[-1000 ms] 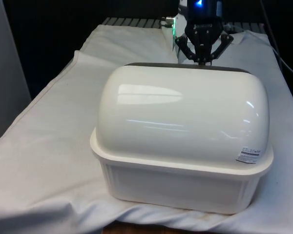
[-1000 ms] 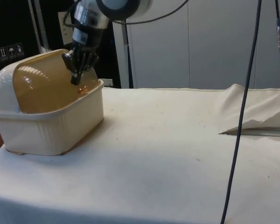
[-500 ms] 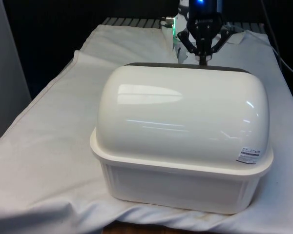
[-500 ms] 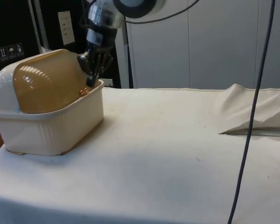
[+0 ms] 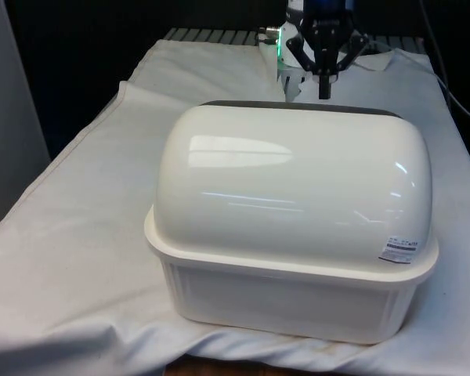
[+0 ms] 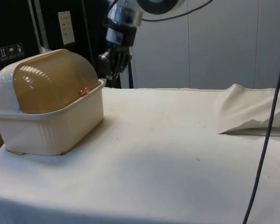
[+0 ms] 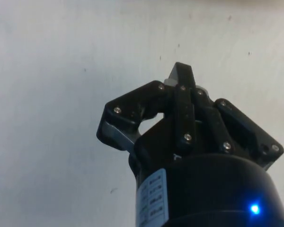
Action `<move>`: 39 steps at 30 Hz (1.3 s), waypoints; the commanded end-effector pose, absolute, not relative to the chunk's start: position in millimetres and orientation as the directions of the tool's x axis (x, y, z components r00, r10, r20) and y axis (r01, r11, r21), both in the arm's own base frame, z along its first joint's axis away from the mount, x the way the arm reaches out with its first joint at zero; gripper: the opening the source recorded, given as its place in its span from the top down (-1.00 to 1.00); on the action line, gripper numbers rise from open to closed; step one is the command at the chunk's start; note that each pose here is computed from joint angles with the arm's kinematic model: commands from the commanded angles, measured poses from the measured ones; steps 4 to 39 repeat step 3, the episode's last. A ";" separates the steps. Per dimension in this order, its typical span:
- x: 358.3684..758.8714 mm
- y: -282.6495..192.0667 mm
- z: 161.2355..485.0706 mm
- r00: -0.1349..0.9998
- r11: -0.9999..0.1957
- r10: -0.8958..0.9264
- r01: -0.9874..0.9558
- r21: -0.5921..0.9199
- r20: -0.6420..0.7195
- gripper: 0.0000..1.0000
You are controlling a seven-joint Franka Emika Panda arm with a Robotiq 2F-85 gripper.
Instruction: Open the lid, then close it.
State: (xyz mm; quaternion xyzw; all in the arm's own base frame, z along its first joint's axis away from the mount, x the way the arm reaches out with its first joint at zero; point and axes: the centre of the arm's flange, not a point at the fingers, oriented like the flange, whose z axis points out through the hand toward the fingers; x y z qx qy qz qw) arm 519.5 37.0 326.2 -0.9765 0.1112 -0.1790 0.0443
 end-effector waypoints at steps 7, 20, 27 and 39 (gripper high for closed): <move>513.5 36.5 327.5 0.912 -0.971 -0.233 -0.201 -0.125 0.339 1.00; 513.5 36.5 327.5 0.912 -0.971 -0.233 -0.201 -0.125 0.339 1.00; 513.5 36.5 327.5 0.912 -0.971 -0.233 -0.201 -0.125 0.339 1.00; 513.5 36.5 327.5 0.912 -0.971 -0.233 -0.201 -0.125 0.339 1.00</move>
